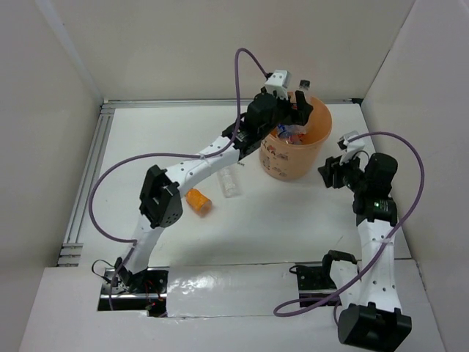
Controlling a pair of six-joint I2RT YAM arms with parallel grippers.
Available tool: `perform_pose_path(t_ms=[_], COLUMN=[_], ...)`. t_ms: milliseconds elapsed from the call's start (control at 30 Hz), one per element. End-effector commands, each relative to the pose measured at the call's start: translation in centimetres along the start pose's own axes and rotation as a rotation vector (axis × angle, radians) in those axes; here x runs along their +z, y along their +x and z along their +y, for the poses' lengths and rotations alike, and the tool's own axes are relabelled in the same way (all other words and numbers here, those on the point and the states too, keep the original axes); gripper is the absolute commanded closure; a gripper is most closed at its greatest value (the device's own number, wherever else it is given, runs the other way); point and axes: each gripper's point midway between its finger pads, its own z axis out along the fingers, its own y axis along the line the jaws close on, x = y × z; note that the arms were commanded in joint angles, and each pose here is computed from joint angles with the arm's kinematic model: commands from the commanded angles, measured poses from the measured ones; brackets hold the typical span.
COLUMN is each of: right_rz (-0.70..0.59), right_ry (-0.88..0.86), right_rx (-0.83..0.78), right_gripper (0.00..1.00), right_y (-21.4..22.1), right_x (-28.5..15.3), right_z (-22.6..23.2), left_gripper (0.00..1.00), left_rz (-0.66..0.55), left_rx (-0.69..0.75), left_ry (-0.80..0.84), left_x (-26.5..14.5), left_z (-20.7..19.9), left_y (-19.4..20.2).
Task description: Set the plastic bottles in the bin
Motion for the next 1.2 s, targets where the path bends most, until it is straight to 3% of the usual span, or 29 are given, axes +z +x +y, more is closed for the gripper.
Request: perform_pose_path(t_ms=[0, 33, 100, 167, 233, 267, 300, 333, 367, 400, 467, 500, 567, 700, 733, 867, 967, 1000, 1167], right_rz=[0.02, 0.017, 0.007, 0.009, 0.004, 0.016, 0.023, 0.048, 0.045, 0.046, 0.052, 0.099, 0.142, 0.231, 0.232, 0.232, 0.326, 0.397, 0.458], right_ry=[-0.145, -0.236, -0.318, -0.4, -0.467, -0.489, -0.55, -0.536, -0.549, -0.629, -0.596, -0.604, -0.603, -0.489, -0.461, -0.298, -0.268, -0.255, -0.255], right_rx=[-0.09, -0.093, -0.132, -0.124, -0.121, -0.117, -0.14, -0.161, -0.17, -0.21, -0.253, -0.217, -0.141, -0.008, 0.019, 0.107, 0.149, 0.149, 0.153], right_gripper=[0.22, 0.11, 0.0, 0.0, 0.0, 0.0, 0.0, 0.0, 0.0, 0.0, 0.07, 0.09, 0.17, 0.13, 0.13, 0.09, 0.06, 0.06, 0.06], right_y=[1.5, 1.8, 2.1, 2.8, 2.4, 2.6, 2.2, 2.5, 2.2, 2.1, 1.8, 2.5, 2.9, 2.2, 1.9, 0.6, 2.1, 4.3, 7.3], right_x=[-0.8, -1.1, -1.0, -0.4, 0.3, 1.1, 1.6, 2.4, 3.4, 3.6, 5.4, 6.4, 8.4, 13.2, 14.1, 18.7, 21.3, 22.2, 24.0], right_z=[2.8, 4.4, 5.4, 6.4, 7.7, 8.1, 10.1, 10.4, 11.4, 14.6, 16.5, 18.2, 20.7, 23.3, 23.6, 24.2, 25.0, 25.2, 26.9], left_gripper=[0.0, 0.0, 0.0, 0.0, 0.0, 0.0, 0.0, 0.0, 0.0, 0.0, 0.0, 0.0, 0.0, 0.0, 0.0, 0.0, 0.0, 0.0, 0.0], left_rz=[-0.044, -0.049, -0.07, -0.102, -0.06, -0.108, -0.042, -0.04, -0.104, -0.027, -0.006, -0.04, 0.084, 0.177, 0.158, 0.178, 0.205, 0.228, 0.268], left_rx=[-0.035, -0.035, -0.04, -0.026, 0.009, 0.013, 0.025, 0.028, 0.011, 0.016, 0.002, -0.033, -0.043, -0.169, -0.21, -0.344, -0.385, -0.382, -0.389], left_ry=[0.036, 0.035, 0.055, 0.058, -0.001, -0.024, -0.079, -0.124, -0.157, -0.219, -0.311, -0.325, -0.455, -0.616, -0.615, -0.664, -0.679, -0.671, -0.684], left_x=[0.3, 0.0, -0.7, -2.2, -3.7, -6.3, -7.6, -9.2, -13.0, -14.7, -18.6, -21.8, -25.7, -33.1, -34.5, -37.7, -38.5, -38.6, -38.7], left_z=[-0.9, -0.4, -1.0, -1.2, 0.3, 0.4, 2.2, 3.7, 4.4, 7.2, 10.1, 10.2, 14.2, 17.9, 17.7, 18.6, 18.6, 18.4, 18.4], left_y=[-2.4, -3.1, -4.3, -7.1, -7.0, -10.5, -7.7, -7.9, -11.4, -7.2, -6.1, -7.5, -2.2, 4.3, 4.2, 8.0, 9.9, 10.6, 11.9])
